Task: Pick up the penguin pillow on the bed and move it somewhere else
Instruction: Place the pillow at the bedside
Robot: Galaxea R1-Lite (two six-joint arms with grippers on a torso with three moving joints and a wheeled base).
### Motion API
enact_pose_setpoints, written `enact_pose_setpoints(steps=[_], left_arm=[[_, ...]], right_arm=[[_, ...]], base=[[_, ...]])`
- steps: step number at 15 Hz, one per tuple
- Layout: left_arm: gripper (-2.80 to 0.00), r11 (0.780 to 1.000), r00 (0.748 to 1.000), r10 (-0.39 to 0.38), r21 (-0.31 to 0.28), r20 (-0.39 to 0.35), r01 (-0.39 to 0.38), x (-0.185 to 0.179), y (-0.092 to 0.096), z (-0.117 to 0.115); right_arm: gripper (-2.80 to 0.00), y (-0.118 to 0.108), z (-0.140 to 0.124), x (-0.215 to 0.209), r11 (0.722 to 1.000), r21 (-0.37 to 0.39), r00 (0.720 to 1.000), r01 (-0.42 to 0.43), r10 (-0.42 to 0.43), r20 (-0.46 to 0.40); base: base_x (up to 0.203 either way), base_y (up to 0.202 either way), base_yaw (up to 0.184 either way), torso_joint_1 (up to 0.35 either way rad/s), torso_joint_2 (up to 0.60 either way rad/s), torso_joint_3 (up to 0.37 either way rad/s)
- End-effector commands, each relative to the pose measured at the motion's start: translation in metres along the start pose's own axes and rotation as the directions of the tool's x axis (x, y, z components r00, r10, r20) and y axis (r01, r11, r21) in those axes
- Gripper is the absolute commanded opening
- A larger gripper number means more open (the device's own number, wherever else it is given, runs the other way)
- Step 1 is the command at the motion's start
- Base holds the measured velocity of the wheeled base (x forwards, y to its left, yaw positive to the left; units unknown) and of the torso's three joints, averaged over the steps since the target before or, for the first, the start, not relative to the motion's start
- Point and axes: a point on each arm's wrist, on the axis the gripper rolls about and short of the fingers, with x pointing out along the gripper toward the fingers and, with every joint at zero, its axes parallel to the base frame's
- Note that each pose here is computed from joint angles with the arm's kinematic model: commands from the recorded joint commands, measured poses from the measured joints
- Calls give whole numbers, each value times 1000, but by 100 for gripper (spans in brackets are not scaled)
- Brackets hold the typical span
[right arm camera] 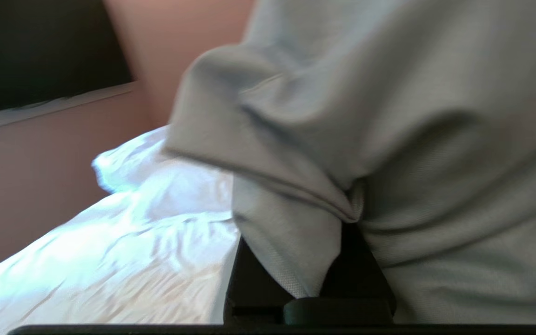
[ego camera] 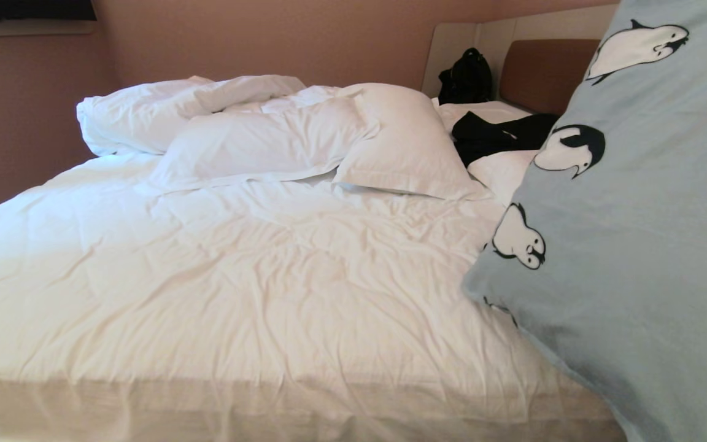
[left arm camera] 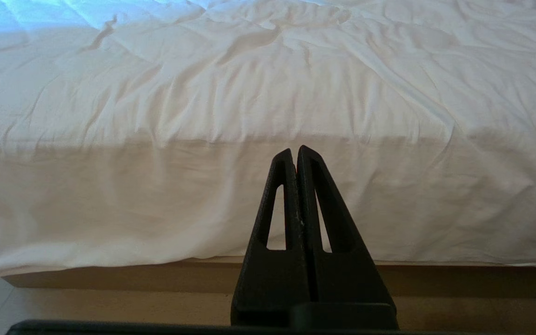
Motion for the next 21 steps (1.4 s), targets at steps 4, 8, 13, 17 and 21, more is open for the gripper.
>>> enact_pose_setpoints(steps=[4, 8, 13, 17, 21], left_arm=[[-280, 1000, 1000, 1, 0, -1, -1, 0, 0, 0], [-280, 1000, 1000, 0, 0, -1, 0, 0, 0, 0], [-280, 1000, 1000, 1, 0, -1, -1, 0, 0, 0], [-280, 1000, 1000, -1, 0, -1, 1, 0, 0, 0], [-280, 1000, 1000, -1, 0, -1, 1, 0, 0, 0]], right_arm=[[-280, -81, -37, 97, 980, 53, 981, 192, -190, -29], [-280, -117, -20, 130, 969, 93, 973, 229, -231, 15], [-280, -173, -60, 145, 947, 171, 961, 272, -258, -101], [-280, -221, -111, 151, 952, 125, 947, 278, -250, -201], [-280, -253, -153, 149, 945, -34, 908, 325, -322, -270]], base=[[0, 0, 0, 0, 0, 0], [0, 0, 0, 0, 0, 0], [0, 0, 0, 0, 0, 0], [0, 0, 0, 0, 0, 0], [0, 0, 0, 0, 0, 0]])
